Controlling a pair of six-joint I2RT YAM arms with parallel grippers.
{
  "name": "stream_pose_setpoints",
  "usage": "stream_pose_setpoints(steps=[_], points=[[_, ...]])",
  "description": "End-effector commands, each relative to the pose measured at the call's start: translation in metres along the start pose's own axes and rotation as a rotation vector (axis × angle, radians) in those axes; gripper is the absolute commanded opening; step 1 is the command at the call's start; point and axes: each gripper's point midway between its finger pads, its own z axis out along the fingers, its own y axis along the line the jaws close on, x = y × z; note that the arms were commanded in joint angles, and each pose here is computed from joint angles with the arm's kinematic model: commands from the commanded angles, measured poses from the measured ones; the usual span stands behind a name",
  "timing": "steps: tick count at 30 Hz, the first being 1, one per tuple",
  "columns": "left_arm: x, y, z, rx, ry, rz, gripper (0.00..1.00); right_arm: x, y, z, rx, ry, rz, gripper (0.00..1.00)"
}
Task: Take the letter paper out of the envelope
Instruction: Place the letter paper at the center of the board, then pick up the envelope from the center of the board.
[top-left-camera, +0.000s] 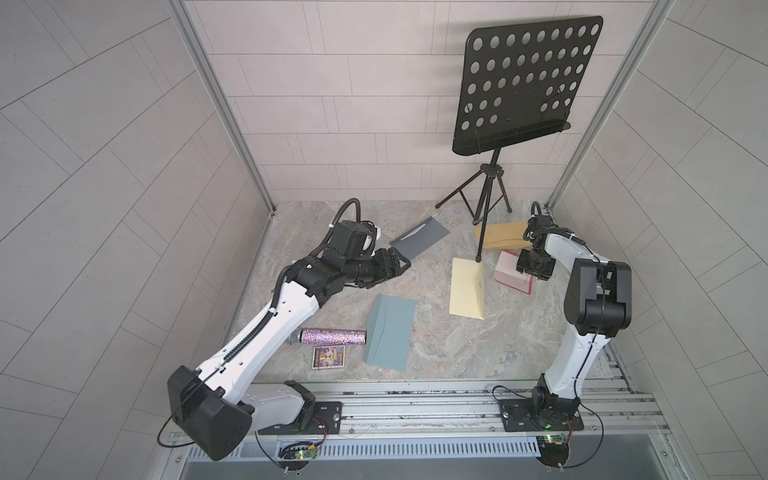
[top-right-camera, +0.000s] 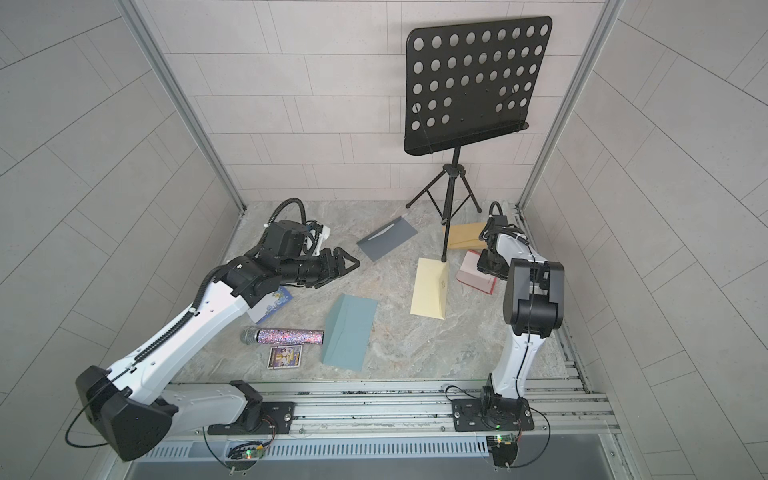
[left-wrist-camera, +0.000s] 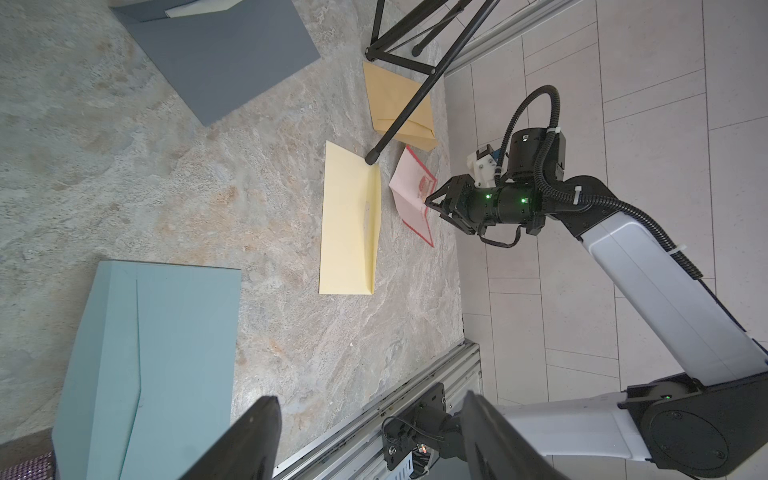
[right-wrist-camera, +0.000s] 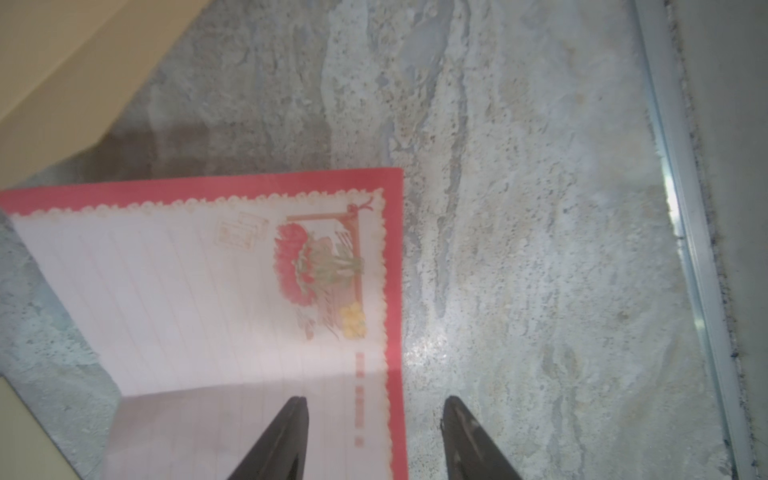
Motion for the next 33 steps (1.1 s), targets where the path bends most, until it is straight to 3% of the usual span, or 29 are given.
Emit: stream_pose_setpoints(steps=[1, 8, 14, 18, 25, 28, 33], points=[[-0.003, -0.01, -0.005, 0.03, -0.015, 0.025, 0.76, -0.007, -0.01, -0.018, 0.036, -0.022, 0.011, 0.67], [-0.003, -0.011, -0.004, 0.032, -0.014, 0.021, 0.76, -0.012, -0.014, -0.034, 0.026, -0.084, 0.065, 0.68], [-0.003, 0.002, -0.003, -0.026, -0.021, 0.014, 0.75, -0.021, 0.017, -0.082, -0.061, -0.239, 0.032, 0.65], [-0.001, 0.024, -0.001, -0.117, -0.019, 0.005, 0.75, 0.005, 0.053, -0.106, -0.063, -0.287, -0.075, 0.69], [0.02, 0.063, 0.009, -0.229, 0.054, 0.008, 0.73, 0.085, 0.109, -0.102, -0.106, -0.211, -0.278, 0.83], [0.028, 0.07, 0.013, -0.238, 0.086, 0.027, 0.73, 0.107, 0.11, -0.088, -0.072, -0.162, -0.319, 0.82], [0.034, 0.066, 0.017, -0.209, 0.13, 0.022, 0.73, 0.117, 0.115, -0.069, -0.071, -0.111, -0.36, 0.74]])
